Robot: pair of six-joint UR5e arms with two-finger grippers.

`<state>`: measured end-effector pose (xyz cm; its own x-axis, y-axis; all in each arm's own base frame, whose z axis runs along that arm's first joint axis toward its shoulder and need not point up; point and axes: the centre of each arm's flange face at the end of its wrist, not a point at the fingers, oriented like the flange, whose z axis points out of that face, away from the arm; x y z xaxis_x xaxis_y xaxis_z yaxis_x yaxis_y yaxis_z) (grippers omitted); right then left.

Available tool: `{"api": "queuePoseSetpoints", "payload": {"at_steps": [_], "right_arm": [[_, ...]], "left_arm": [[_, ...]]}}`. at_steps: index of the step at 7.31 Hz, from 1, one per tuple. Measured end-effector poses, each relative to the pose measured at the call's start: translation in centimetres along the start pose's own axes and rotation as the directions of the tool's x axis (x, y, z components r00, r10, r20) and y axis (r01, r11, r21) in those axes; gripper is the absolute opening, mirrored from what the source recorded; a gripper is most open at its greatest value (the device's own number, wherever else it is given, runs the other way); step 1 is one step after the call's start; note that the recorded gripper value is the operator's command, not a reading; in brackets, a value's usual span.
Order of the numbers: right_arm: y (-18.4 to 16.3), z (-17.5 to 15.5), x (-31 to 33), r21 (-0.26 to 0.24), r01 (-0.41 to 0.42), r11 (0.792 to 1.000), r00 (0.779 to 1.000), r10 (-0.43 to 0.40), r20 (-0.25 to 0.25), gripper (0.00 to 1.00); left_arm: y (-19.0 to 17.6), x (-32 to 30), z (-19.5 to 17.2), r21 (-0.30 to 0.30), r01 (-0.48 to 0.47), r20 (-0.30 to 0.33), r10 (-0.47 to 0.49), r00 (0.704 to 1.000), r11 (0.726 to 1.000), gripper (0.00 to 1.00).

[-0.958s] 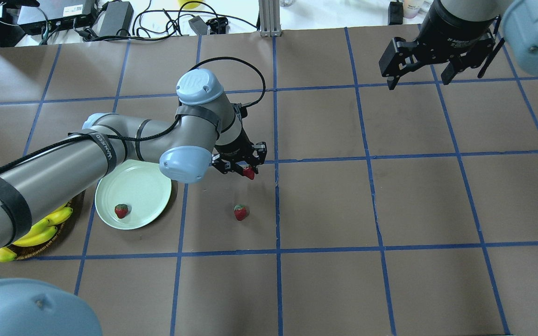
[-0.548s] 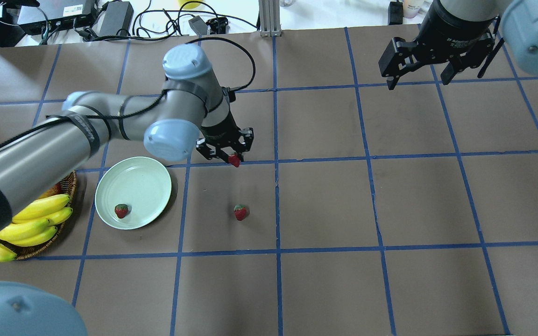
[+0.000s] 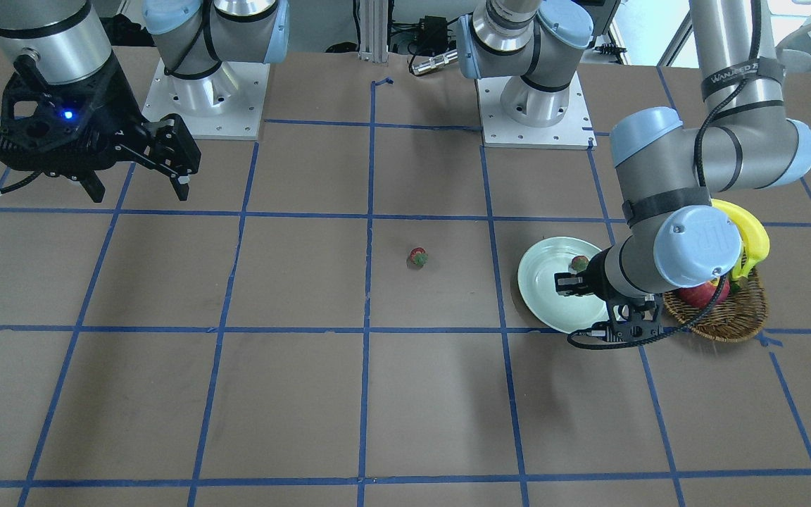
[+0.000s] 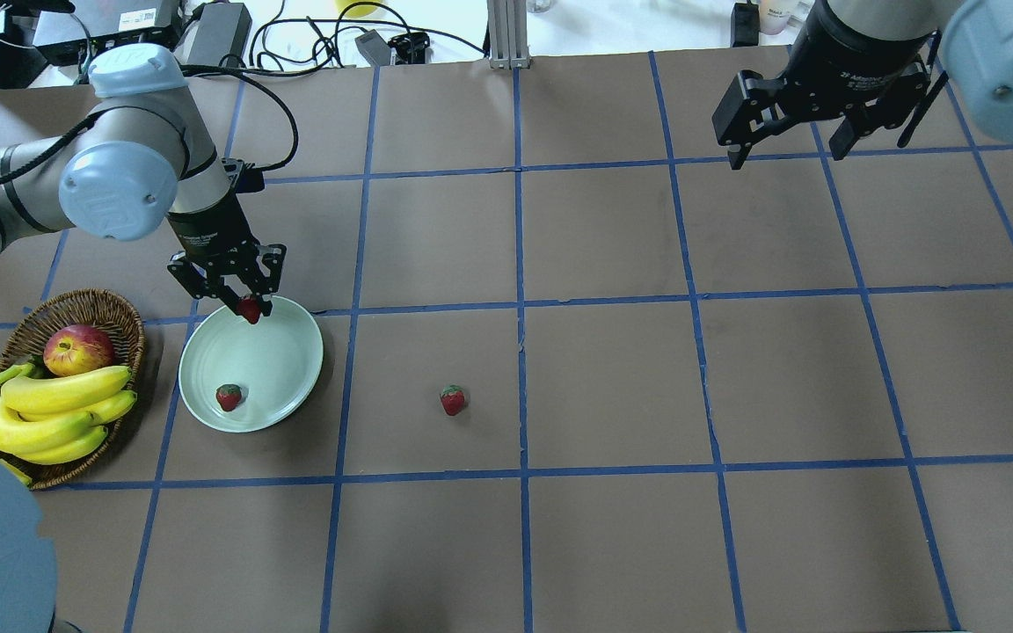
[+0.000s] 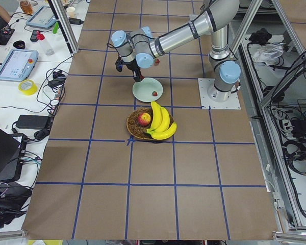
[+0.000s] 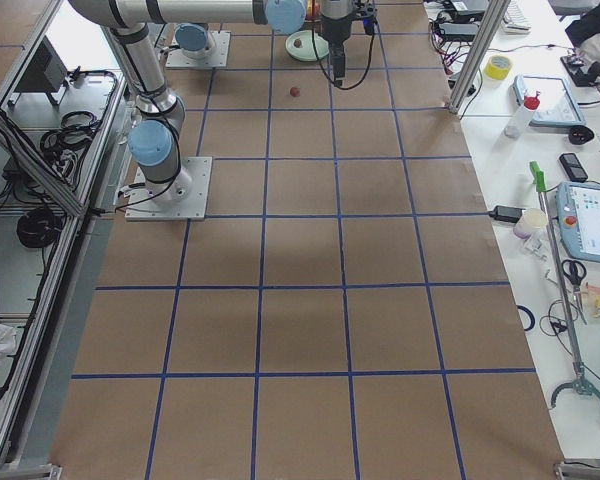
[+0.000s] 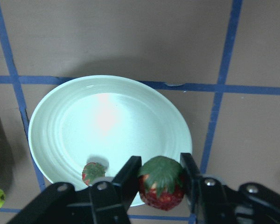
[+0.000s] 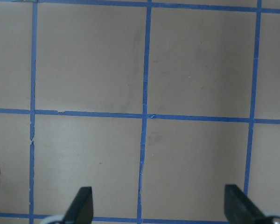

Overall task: Collect all strawberries into plate
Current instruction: 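Carry the strawberry to the plate and release it, then reach the left gripper to the last strawberry and grasp it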

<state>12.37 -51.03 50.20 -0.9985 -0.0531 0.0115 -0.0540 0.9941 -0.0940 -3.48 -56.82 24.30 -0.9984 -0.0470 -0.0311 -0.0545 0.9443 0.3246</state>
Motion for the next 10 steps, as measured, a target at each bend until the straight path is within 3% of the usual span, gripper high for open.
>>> {"api": "queuePoseSetpoints", "payload": {"at_steps": [1, 2, 3, 6, 7, 8, 9, 10], "right_arm": [[0.0, 0.0, 0.0, -0.001, 0.000, 1.000, 1.000, 0.000, 0.000, 1.00], [0.0, 0.1, 0.0, -0.001, 0.000, 1.000, 1.000, 0.000, 0.001, 1.00], [-0.1, 0.1, 0.0, -0.002, 0.000, 1.000, 1.000, 0.000, 0.001, 1.00], [-0.1, 0.1, 0.0, -0.002, 0.001, 1.000, 1.000, -0.001, 0.001, 1.00], [-0.1, 0.1, 0.0, -0.002, 0.001, 1.000, 1.000, -0.001, 0.001, 1.00], [-0.1, 0.1, 0.0, -0.002, 0.000, 1.000, 1.000, 0.000, 0.001, 1.00], [-0.1, 0.1, 0.0, -0.002, 0.000, 1.000, 1.000, 0.000, 0.000, 1.00], [-0.1, 0.1, 0.0, -0.002, 0.001, 1.000, 1.000, -0.001, 0.000, 1.00]], "left_arm": [[0.0, 0.0, 0.9, -0.017, 0.000, -0.001, 0.000, 1.000, 1.000, 0.39], [0.0, -0.1, 1.5, -0.028, -0.001, 0.003, 0.001, 1.000, 1.000, 0.92], [0.0, -0.1, 1.8, -0.035, -0.001, 0.013, 0.001, 1.000, 0.999, 1.00], [0.4, -0.1, 1.0, -0.020, 0.005, 0.023, -0.005, 1.000, 1.000, 1.00], [0.7, 0.8, 0.1, 0.002, 0.014, -0.003, -0.014, 1.000, 1.000, 1.00], [1.4, 3.5, -0.9, 0.024, 0.047, -0.073, -0.045, 0.996, 0.999, 1.00], [2.4, 7.4, -1.6, 0.033, 0.075, -0.138, -0.070, 0.988, 0.997, 1.00], [3.4, 11.8, -1.7, 0.052, 0.072, -0.161, -0.063, 0.985, 0.996, 1.00]]}}
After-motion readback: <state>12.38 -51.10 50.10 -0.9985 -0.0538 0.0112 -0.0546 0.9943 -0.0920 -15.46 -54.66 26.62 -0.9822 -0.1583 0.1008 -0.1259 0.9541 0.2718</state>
